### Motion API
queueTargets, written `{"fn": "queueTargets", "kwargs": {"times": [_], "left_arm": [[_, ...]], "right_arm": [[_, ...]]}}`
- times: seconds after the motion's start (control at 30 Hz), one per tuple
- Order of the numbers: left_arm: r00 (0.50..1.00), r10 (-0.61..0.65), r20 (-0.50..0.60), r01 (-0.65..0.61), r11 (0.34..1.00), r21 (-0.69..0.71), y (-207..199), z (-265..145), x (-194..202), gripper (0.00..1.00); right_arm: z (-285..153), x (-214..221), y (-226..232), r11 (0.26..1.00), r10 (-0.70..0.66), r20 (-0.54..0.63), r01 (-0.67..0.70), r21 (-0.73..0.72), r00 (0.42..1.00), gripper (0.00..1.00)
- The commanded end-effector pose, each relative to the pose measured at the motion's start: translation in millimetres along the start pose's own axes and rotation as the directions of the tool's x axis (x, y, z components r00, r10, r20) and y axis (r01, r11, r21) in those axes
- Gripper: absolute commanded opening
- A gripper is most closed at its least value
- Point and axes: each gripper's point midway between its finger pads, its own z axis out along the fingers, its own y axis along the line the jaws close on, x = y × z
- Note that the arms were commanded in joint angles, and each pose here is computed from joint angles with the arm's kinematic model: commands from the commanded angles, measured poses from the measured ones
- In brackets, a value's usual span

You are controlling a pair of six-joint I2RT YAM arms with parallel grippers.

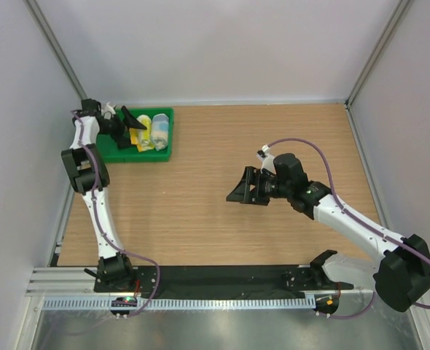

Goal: Roll the towels
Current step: Place the rolled towel into the container

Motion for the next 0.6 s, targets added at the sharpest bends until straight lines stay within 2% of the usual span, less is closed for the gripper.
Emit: {"fn": "queueTargets", "kwargs": {"times": [0.0,0.4,0.57], "left_arm": [[0.996,0.016,0.086,-0.008,0.996,-0.088,5,-26,-19,1.00],[0.982,-0.009,0.189,0.042,0.984,-0.174,17,-65,-36,1.00],[0.975,-0.006,0.221,0.044,0.985,-0.166,3,-76,-40,1.00]], "right_arm": [[-10,-17,22,0.998,-0.051,0.053,0.053,-0.044,0.997,0.77],[-16,-21,23,0.998,-0.066,0.068,0.067,-0.014,0.996,0.79],[-20,-21,22,0.997,-0.075,0.076,0.076,0.000,0.994,0.80]]}}
